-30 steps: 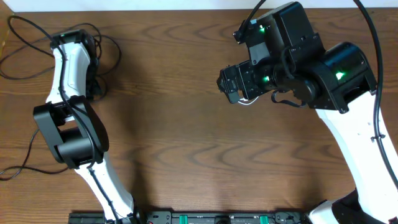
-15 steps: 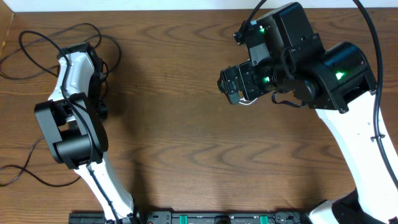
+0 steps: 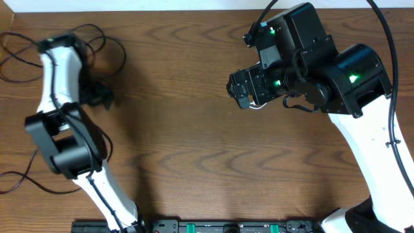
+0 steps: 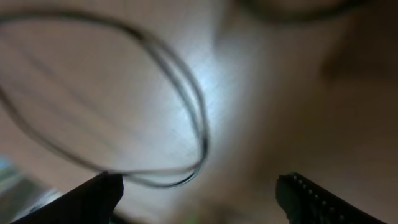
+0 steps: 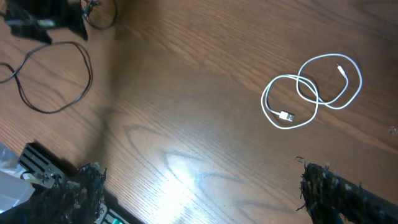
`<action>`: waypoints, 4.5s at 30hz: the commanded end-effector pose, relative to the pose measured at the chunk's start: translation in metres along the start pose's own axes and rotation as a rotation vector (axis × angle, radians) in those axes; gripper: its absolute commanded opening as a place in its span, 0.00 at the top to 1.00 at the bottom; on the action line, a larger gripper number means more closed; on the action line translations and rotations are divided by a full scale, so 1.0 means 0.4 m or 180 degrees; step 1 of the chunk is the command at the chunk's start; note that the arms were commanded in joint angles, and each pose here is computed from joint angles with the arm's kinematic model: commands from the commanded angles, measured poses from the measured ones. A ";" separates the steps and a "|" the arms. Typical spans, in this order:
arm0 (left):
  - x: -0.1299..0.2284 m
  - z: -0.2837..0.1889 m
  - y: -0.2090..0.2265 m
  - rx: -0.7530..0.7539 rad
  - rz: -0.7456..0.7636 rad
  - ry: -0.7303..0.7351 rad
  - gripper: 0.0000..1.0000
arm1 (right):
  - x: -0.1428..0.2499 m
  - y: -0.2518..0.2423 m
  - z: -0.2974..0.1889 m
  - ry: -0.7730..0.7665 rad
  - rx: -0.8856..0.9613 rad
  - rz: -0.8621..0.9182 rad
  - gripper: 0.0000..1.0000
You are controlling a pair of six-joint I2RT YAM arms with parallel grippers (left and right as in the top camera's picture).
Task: Untangle cables
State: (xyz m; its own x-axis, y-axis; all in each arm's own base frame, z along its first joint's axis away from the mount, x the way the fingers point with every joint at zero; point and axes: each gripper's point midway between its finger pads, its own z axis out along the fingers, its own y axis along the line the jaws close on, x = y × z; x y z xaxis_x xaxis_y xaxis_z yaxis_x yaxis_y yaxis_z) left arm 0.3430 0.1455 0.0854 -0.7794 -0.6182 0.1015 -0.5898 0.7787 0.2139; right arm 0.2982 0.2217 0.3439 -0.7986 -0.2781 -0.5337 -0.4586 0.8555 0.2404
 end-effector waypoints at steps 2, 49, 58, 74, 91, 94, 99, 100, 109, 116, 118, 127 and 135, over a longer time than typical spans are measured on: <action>-0.059 -0.137 0.032 0.0678 -0.0332 -0.0479 0.09 | -0.001 -0.003 0.000 -0.0008 0.0017 -0.0047 0.01; -0.007 0.375 0.677 0.0500 -0.3810 -0.0467 0.21 | 0.015 0.005 0.157 0.0512 -0.0157 0.0066 0.01; -0.009 0.424 0.657 0.0534 -0.3775 -0.0335 0.60 | 0.019 0.012 0.157 0.0526 -0.0173 0.0049 0.07; -0.240 0.228 0.531 0.1933 -0.3299 -0.0882 0.93 | 0.033 0.056 0.161 0.0572 -0.0226 0.0054 0.16; -0.278 0.092 0.602 0.1106 -0.3078 -0.1347 0.21 | 0.038 0.055 0.160 0.0602 -0.0210 0.0182 0.13; -0.249 0.109 0.621 0.0843 -0.3061 -0.1258 0.20 | 0.038 0.055 0.160 0.0602 -0.0210 0.0182 0.13; -0.214 0.124 0.588 0.0847 -0.3002 -0.1004 0.20 | 0.037 0.055 0.160 0.0599 -0.0211 0.0181 0.11; -0.208 0.125 0.568 0.0905 -0.2934 -0.0934 0.20 | 0.036 0.055 0.161 0.0594 -0.0212 0.0179 0.10; -0.090 0.151 0.348 0.1255 -0.2217 -0.0064 0.20 | 0.028 0.057 0.162 0.0552 -0.0223 0.0171 0.05; 0.021 0.192 0.185 0.1098 -0.1726 0.0472 0.20 | 0.029 0.057 0.162 0.0555 -0.0222 0.0171 0.05; 0.046 0.207 0.153 0.1010 -0.1594 0.0539 0.20 | 0.029 0.057 0.162 0.0555 -0.0222 0.0171 0.04; 0.093 0.237 0.055 0.0884 -0.1105 0.0576 0.20 | 0.036 0.055 0.161 0.0592 -0.0213 0.0179 0.05; 0.056 0.237 0.038 0.1012 -0.1031 0.0390 0.27 | 0.043 0.054 0.160 0.0627 -0.0205 0.0187 0.06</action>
State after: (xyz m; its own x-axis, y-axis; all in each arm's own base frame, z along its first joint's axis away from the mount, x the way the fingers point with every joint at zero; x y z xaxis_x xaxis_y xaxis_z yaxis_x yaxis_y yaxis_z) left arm 0.2908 0.1503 -0.0035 -0.5052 -0.8321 0.2290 -0.8579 0.5131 -0.0284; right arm 0.3031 0.2611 0.2894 -0.8788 -0.3107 -0.3622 -0.4290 0.8469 0.3143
